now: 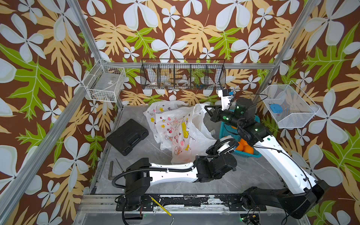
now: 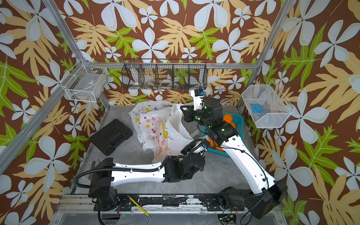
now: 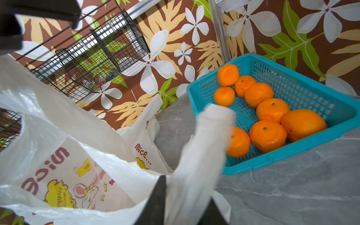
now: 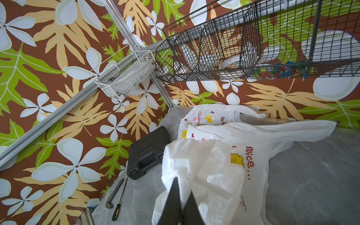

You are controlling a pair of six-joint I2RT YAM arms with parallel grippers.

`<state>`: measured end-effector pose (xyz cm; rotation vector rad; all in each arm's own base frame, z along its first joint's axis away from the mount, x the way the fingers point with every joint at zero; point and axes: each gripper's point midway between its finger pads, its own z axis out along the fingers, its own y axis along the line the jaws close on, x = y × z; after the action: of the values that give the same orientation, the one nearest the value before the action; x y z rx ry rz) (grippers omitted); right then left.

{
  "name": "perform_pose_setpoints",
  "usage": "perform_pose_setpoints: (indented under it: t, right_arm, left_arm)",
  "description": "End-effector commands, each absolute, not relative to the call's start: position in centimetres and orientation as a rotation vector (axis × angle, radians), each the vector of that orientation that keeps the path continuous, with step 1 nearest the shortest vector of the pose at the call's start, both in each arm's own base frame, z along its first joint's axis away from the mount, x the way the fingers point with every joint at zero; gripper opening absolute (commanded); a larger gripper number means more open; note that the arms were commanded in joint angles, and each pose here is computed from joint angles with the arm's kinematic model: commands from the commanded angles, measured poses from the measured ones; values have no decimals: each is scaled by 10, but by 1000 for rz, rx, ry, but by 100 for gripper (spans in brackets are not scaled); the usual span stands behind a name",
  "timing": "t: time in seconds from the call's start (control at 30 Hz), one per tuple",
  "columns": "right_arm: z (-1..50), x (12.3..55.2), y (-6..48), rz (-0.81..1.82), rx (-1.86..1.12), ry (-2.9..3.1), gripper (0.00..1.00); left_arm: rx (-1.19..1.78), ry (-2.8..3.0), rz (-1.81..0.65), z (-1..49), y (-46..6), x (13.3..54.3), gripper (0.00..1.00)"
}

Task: Place the oranges into plastic bags & tie knots
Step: Adjust the plastic bag at the center of the board.

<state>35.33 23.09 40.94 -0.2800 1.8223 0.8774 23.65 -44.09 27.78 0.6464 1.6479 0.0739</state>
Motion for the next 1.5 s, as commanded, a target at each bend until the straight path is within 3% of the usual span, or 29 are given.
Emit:
perform_pose_setpoints:
  t: [0.0, 0.2, 0.57, 0.73, 0.9, 1.0, 1.37, 1.47]
  right_arm:
    - [420, 355, 228, 863, -273, 1791, 0]
    - [439, 353, 218, 851, -263, 1769, 0]
    - [488, 323, 193, 838, -211, 1671, 0]
    - [488, 318, 183, 813, -177, 1668, 0]
    - [451, 318, 183, 861, -154, 1737, 6]
    - [435, 315, 179, 922, -148, 1743, 16]
    - [441, 282, 107, 818, -265, 1641, 80]
    - [413, 282, 105, 769, -361, 1619, 90]
  left_arm:
    - [582, 1626, 46, 300, -426, 236, 4]
    - [551, 1557, -128, 349, -384, 219, 0]
    - [365, 1393, -460, 454, -246, 224, 0]
    - [310, 1379, -530, 463, -213, 238, 0]
    - [315, 1404, -628, 436, -220, 250, 0]
    - [314, 1408, -722, 418, -222, 256, 0]
    - [437, 1359, -868, 398, -223, 259, 0]
    - [439, 1367, -870, 394, -219, 261, 0]
